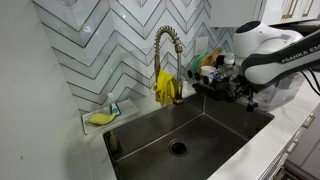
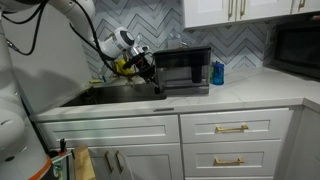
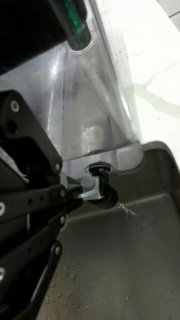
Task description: Pull the water dispenser tap faucet to the left to let some water out of the dispenser
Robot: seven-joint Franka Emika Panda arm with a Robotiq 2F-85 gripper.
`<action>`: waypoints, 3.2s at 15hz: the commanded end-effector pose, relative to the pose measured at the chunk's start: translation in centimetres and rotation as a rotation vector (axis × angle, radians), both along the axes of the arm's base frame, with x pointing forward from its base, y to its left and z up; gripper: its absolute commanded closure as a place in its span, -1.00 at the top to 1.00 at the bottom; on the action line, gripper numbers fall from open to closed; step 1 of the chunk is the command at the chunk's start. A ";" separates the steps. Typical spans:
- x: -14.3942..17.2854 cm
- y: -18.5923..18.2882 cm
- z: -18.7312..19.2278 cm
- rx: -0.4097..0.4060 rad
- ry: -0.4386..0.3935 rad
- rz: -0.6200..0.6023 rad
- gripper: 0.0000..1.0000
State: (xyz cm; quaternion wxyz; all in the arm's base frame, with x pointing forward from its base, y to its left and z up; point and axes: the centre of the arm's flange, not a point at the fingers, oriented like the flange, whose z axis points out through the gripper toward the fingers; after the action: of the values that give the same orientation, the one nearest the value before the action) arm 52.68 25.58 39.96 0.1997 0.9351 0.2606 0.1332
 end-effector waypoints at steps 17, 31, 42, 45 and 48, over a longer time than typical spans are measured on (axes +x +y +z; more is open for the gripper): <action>0.2 -0.3 -0.4 -0.029 0.003 -0.006 -0.24; -6.7 0.7 5.4 0.151 0.143 -0.224 0.99; -18.3 -9.5 14.9 0.524 -0.043 -0.525 1.00; -21.4 -12.6 15.3 0.574 -0.101 -0.545 1.00; -18.3 -10.7 16.5 0.529 -0.078 -0.541 1.00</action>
State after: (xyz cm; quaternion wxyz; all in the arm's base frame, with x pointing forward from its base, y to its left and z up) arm 34.34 14.88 56.44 -0.0107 0.9836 -0.0468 0.1739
